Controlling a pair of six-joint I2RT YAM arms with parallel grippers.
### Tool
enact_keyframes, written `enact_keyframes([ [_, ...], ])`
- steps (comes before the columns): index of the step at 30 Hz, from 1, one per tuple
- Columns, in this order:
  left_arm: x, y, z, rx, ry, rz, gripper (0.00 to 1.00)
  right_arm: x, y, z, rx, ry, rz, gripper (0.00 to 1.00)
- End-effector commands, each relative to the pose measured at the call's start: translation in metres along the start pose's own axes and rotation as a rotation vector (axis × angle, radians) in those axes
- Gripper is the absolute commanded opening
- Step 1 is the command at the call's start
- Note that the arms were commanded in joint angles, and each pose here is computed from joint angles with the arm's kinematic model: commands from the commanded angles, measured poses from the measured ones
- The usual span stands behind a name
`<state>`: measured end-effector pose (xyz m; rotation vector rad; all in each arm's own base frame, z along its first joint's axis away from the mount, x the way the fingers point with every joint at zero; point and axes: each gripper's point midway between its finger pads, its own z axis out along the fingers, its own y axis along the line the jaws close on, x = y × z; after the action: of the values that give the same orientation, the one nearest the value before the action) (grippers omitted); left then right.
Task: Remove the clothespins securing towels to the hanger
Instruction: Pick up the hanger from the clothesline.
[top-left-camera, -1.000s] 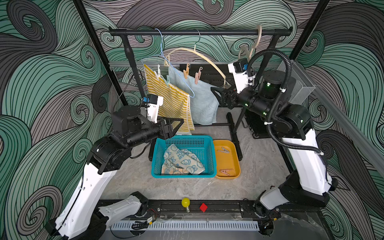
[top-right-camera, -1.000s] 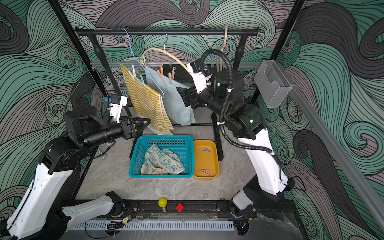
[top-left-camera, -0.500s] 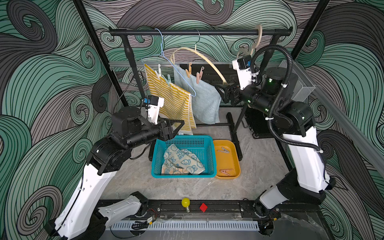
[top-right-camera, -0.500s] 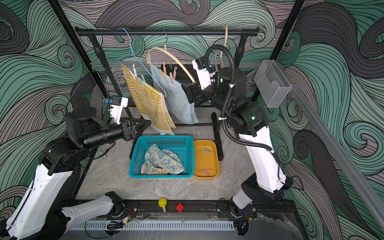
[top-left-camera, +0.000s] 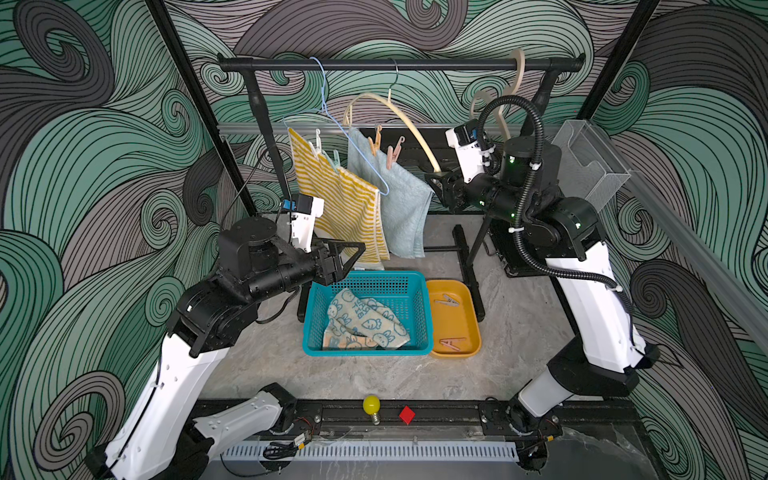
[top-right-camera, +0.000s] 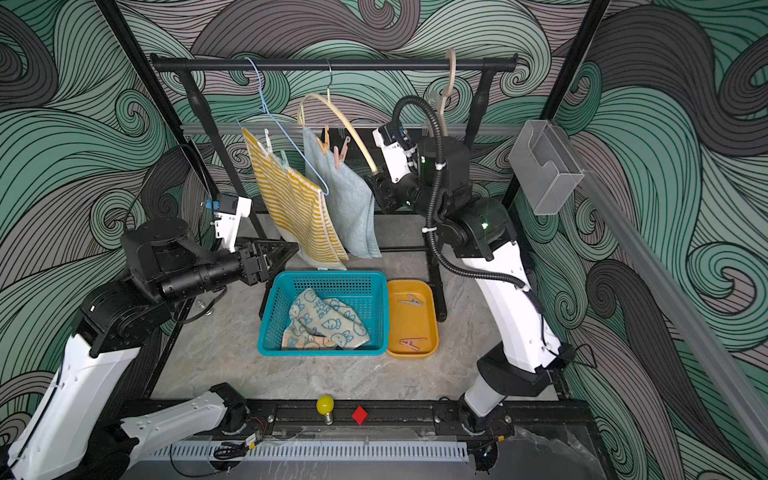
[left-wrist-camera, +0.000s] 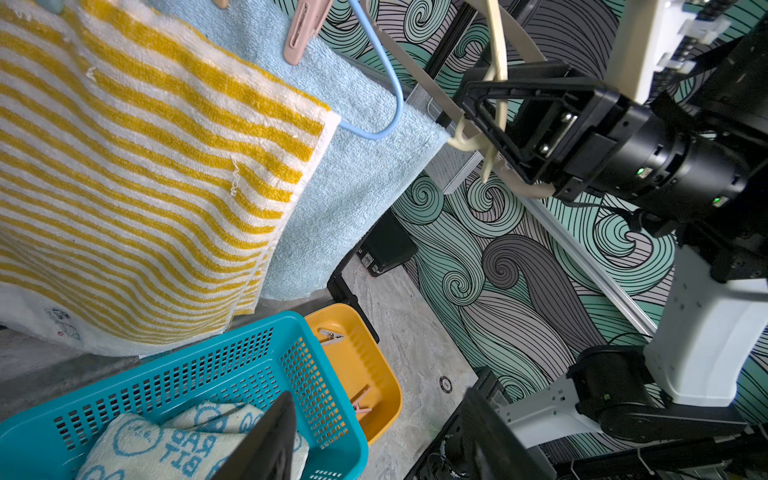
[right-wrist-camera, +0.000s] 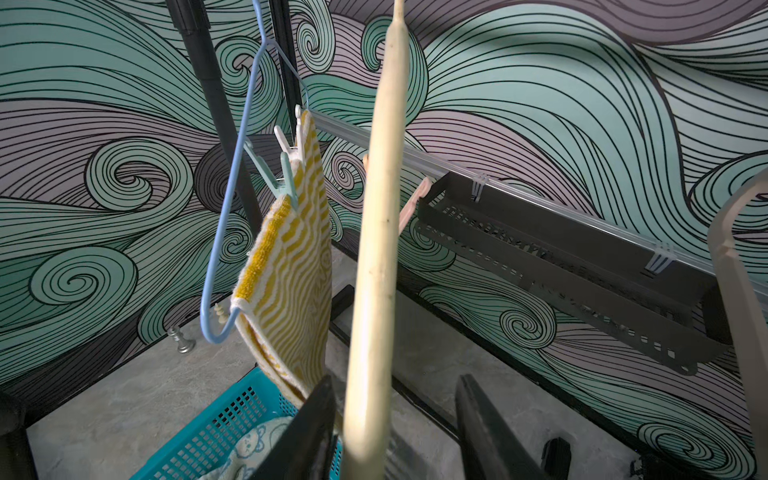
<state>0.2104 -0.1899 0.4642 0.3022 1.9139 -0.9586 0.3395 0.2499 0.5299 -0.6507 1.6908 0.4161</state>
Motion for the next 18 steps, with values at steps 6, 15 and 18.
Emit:
enact_keyframes([
  [6, -0.001, 0.003, -0.007, -0.024, -0.021, 0.024, 0.62, -0.001, 0.006, 0.005, -0.043, -0.003, 0.016, 0.03],
  [15, -0.002, 0.005, -0.009, -0.036, -0.033, 0.028, 0.62, -0.028, 0.001, -0.007, -0.02, -0.094, 0.039, 0.0],
  [18, -0.004, 0.004, -0.01, -0.034, -0.04, 0.03, 0.61, -0.042, 0.001, -0.015, -0.018, -0.146, 0.042, 0.0],
])
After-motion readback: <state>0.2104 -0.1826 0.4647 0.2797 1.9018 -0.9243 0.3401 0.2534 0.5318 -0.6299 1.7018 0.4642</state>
